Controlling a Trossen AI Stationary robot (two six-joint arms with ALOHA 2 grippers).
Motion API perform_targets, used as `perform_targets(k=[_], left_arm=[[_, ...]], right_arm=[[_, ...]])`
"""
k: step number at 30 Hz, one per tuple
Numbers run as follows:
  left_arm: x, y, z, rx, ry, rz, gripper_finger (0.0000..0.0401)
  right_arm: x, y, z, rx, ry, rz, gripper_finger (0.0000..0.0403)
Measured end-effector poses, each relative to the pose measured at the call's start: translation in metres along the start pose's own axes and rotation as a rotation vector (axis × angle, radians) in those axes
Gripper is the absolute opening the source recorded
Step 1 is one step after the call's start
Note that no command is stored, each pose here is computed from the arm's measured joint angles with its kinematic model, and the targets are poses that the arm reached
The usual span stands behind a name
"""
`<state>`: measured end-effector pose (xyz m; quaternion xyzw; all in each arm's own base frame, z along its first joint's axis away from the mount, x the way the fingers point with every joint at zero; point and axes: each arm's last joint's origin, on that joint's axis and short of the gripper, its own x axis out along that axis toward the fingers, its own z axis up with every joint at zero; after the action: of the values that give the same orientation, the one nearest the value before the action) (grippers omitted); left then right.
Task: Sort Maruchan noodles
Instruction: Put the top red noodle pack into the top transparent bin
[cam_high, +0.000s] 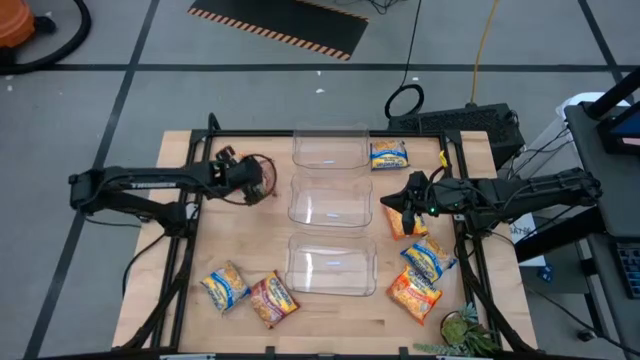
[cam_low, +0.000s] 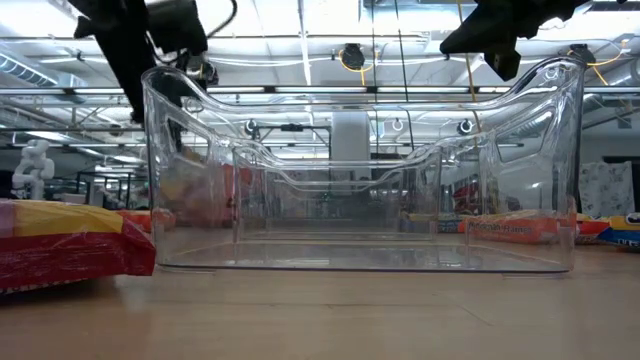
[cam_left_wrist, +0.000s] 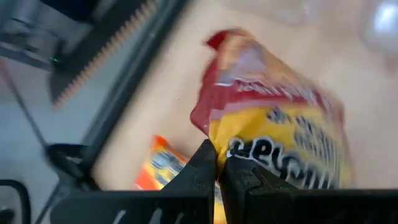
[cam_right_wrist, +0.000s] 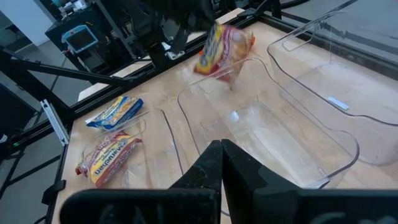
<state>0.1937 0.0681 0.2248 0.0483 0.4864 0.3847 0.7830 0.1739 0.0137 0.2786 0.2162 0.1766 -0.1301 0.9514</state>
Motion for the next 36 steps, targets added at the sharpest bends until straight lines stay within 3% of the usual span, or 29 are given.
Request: perform_targets(k=[5, 15, 22, 28, 36], left_arm=[[-0.016, 0.014, 0.010, -0.045, -0.100, 0.125, 0.0006], [-0.029, 0.019, 0.040, -0.045, -0.372, 0.132, 0.0006], [-0.041, 0.026, 0.064, -0.214, -0.612, 0.141, 0.0006], [-0.033, 0.026, 0.083, -0.325, -0.723, 0.163, 0.0005], [0.003, 0.000, 0.126, -0.267, -0.603, 0.264, 0.0005]], right_arm=[[0.000, 0.000, 0.000, -0.001, 0.000, 0.000, 0.0000], [0.000, 0.000, 0.000, 0.000, -0.001, 0.001, 0.0000], [0.000, 0.000, 0.001, -0.017, -0.010, 0.004, 0.0000], [0.000, 0.003, 0.005, -0.014, -0.054, 0.028, 0.0000], [0.000, 0.004, 0.007, -0.067, -0.072, 0.037, 0.0000]])
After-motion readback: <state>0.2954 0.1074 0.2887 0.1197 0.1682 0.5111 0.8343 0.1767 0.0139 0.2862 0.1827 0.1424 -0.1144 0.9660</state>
